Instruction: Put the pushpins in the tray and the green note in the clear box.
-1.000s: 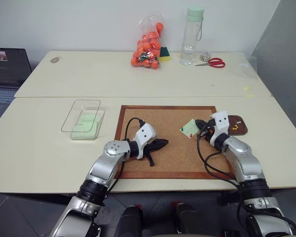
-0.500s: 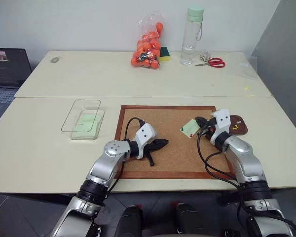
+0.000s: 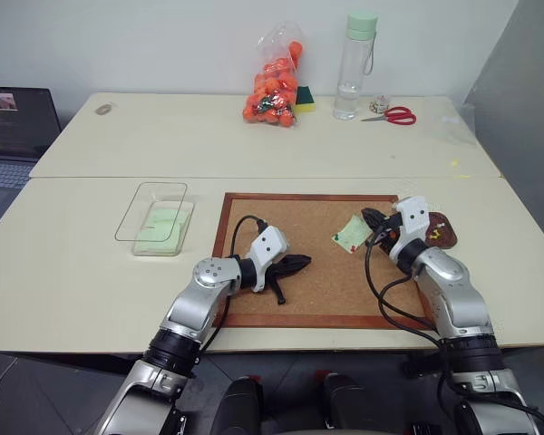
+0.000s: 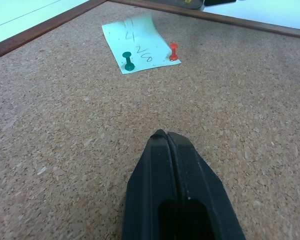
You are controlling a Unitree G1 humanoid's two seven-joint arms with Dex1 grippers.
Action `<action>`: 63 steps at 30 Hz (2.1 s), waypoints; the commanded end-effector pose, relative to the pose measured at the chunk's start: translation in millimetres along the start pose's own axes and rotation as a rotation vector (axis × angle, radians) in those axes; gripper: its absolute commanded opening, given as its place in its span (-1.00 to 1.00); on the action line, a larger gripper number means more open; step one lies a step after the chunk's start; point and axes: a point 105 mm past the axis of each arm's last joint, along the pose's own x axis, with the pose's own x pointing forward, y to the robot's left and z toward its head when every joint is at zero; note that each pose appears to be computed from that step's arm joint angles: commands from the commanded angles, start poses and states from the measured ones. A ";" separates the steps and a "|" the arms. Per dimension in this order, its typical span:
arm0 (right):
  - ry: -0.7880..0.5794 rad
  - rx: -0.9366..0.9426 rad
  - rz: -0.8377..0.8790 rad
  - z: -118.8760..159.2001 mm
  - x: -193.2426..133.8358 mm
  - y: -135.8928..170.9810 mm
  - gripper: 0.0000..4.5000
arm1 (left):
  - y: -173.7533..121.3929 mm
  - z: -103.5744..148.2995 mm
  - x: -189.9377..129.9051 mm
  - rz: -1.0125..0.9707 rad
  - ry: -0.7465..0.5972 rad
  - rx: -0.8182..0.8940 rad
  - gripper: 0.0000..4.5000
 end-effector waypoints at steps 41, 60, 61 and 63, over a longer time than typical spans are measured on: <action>0.065 0.135 -0.600 -18.2 -45.0 -103.9 0.20 | -8.9 -8.9 4.8 -0.037 0.028 -0.020 -1.00; 0.035 -0.044 0.274 -4.6 -55.0 28.6 0.59 | -8.0 -10.4 4.1 -0.042 0.035 -0.025 -1.00; 0.038 -0.037 0.273 -6.9 -53.5 30.5 0.59 | -7.8 -10.2 4.2 -0.042 0.035 -0.024 -1.00; 0.042 -0.021 0.274 -10.7 -50.7 33.4 0.59 | -7.4 -10.1 3.8 -0.041 0.036 -0.023 -1.00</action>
